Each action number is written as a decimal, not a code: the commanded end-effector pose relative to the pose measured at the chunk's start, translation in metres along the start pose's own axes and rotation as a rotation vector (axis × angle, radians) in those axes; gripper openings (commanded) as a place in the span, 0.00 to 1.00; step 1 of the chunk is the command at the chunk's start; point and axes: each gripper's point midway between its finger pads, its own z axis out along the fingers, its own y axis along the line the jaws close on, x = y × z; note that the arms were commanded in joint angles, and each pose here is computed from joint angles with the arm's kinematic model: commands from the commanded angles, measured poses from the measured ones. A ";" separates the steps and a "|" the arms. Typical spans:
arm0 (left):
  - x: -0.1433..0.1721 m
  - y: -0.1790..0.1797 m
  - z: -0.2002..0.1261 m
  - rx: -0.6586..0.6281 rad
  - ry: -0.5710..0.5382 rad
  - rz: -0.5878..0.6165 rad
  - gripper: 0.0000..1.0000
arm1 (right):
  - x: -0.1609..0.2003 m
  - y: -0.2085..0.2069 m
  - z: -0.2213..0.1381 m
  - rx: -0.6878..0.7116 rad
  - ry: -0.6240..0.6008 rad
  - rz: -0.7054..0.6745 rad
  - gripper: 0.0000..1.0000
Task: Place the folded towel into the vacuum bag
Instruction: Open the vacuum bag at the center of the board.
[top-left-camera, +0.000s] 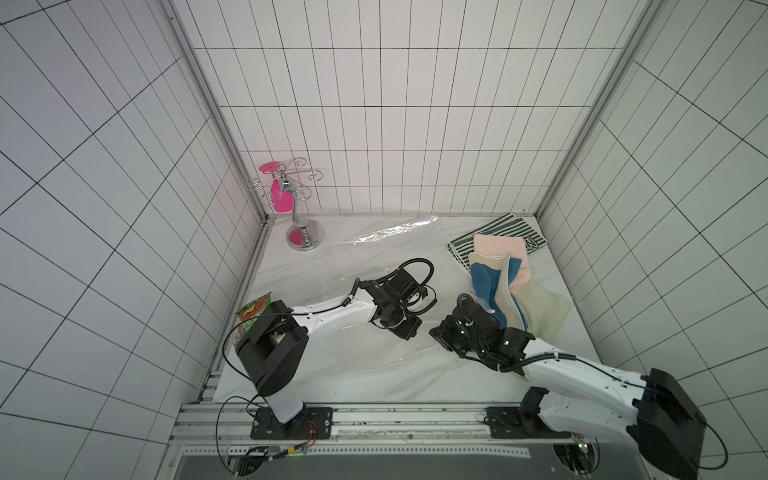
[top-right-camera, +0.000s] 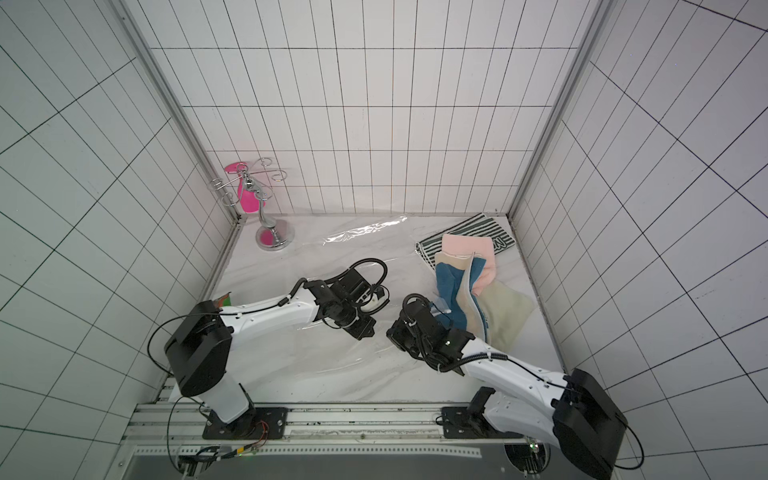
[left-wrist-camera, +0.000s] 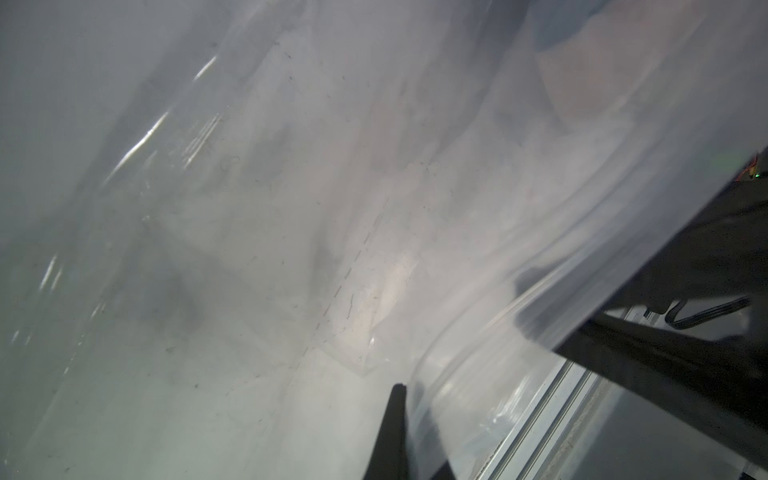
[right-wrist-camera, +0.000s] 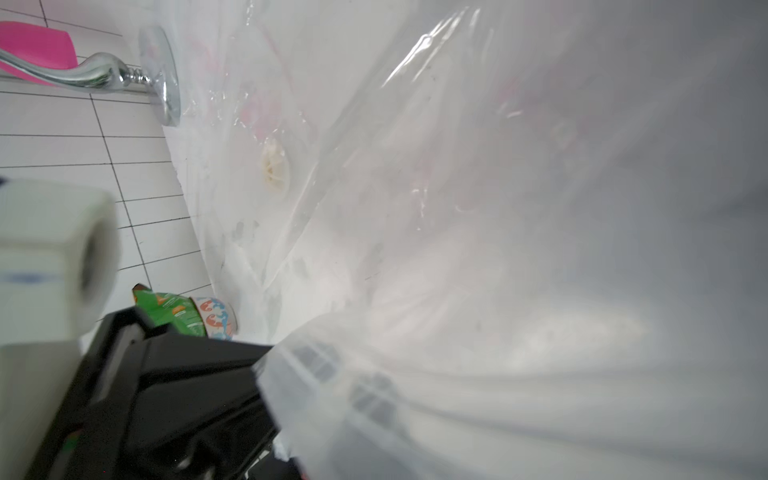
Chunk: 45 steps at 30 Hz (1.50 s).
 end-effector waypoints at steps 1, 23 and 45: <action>-0.037 -0.006 -0.043 0.019 -0.158 -0.021 0.00 | -0.009 -0.014 0.014 0.002 -0.079 0.051 0.00; -0.056 -0.001 -0.101 -0.076 -0.319 -0.085 0.00 | 0.003 0.059 -0.044 -0.115 -0.080 -0.162 0.00; -0.075 0.009 -0.112 -0.060 -0.390 -0.108 0.00 | -0.010 0.127 -0.121 -0.134 -0.191 -0.453 0.03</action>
